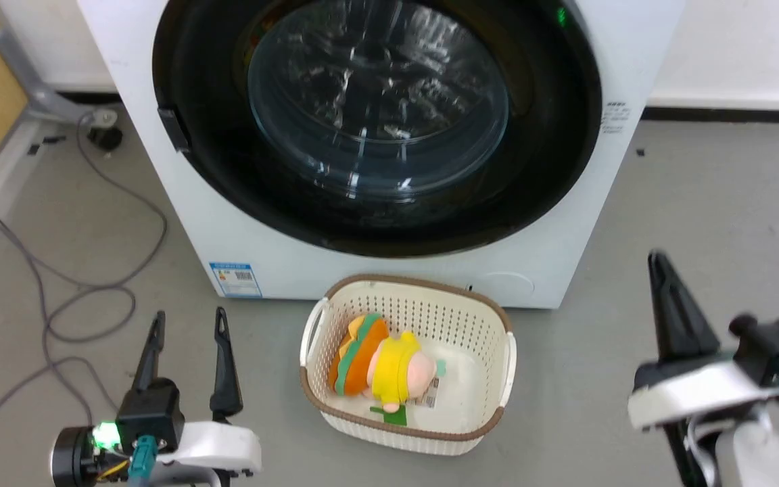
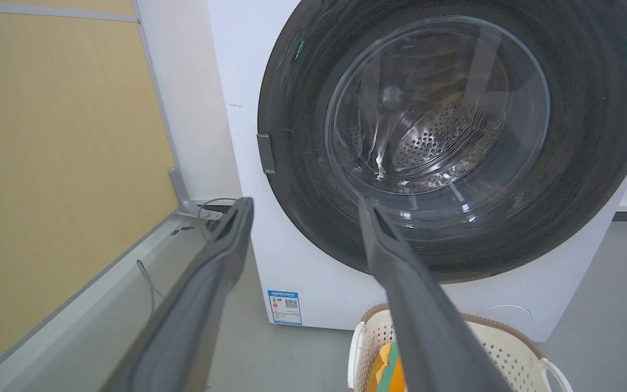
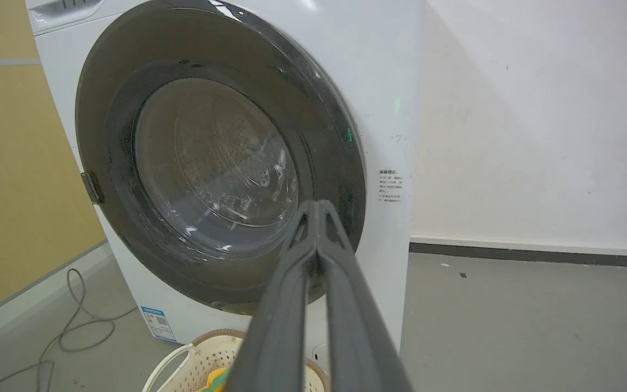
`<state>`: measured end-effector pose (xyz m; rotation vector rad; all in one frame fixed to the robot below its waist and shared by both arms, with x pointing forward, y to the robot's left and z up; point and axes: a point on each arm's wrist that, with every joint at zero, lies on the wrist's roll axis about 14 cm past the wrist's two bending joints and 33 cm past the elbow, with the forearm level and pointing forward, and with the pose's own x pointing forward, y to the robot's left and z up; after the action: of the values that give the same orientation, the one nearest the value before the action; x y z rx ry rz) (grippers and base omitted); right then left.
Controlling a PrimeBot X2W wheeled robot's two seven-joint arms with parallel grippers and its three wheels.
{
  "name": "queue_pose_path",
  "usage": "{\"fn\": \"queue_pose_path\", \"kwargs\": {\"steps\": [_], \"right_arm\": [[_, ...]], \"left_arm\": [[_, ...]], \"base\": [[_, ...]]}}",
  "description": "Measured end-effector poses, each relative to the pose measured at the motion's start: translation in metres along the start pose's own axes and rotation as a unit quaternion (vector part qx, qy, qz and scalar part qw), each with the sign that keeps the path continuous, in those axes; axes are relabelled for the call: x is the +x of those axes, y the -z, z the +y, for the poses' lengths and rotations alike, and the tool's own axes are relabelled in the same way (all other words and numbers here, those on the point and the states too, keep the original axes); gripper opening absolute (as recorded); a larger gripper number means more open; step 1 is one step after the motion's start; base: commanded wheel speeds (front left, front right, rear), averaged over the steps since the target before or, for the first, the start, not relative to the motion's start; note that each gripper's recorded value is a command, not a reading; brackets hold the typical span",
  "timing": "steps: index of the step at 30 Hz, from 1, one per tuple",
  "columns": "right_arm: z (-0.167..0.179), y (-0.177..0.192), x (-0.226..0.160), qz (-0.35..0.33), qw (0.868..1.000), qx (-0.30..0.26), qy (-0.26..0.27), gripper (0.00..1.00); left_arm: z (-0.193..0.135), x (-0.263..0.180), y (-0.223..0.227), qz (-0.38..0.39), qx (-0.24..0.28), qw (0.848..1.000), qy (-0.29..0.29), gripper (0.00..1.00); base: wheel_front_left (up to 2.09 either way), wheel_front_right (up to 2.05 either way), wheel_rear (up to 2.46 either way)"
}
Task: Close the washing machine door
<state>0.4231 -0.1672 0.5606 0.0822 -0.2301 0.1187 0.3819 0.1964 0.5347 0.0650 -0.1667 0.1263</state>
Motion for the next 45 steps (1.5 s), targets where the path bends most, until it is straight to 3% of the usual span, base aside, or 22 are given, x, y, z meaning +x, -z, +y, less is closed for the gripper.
{"fn": "queue_pose_path", "kwargs": {"steps": [1,2,3,4,13,14,45], "right_arm": [[0.0,0.002,-0.006,0.004,1.0,0.005,0.003,0.0],[0.0,0.005,-0.011,0.009,1.0,0.008,0.005,0.08],[0.0,0.008,-0.016,0.014,1.0,0.011,0.008,0.38],[-0.001,0.011,-0.021,0.019,1.0,0.013,0.01,1.0],[0.005,0.029,-0.052,0.052,0.998,0.025,0.011,1.0],[0.005,0.028,-0.052,0.051,0.998,0.026,0.011,0.0],[0.007,0.026,-0.051,0.064,0.998,0.011,0.004,0.0]], "left_arm": [[-0.001,-0.002,-0.001,0.0,0.0,1.0,0.001,1.0],[-0.001,-0.004,-0.001,0.0,0.0,1.0,0.003,1.0],[-0.002,-0.005,-0.001,0.0,0.0,1.0,0.004,1.0],[-0.003,-0.007,0.0,0.001,0.0,1.0,0.005,1.0],[-0.009,-0.015,0.005,0.012,-0.003,1.0,0.018,1.0],[-0.009,-0.015,0.006,0.012,-0.004,1.0,0.019,0.0],[-0.012,-0.014,0.007,0.03,-0.008,0.999,0.028,0.0]], "base": [[0.0,0.0,0.0],[0.0,0.0,0.0],[0.0,0.0,0.0],[0.0,0.0,0.0],[0.0,0.0,0.0],[0.0,0.0,0.0],[0.0,0.0,0.0]]}}
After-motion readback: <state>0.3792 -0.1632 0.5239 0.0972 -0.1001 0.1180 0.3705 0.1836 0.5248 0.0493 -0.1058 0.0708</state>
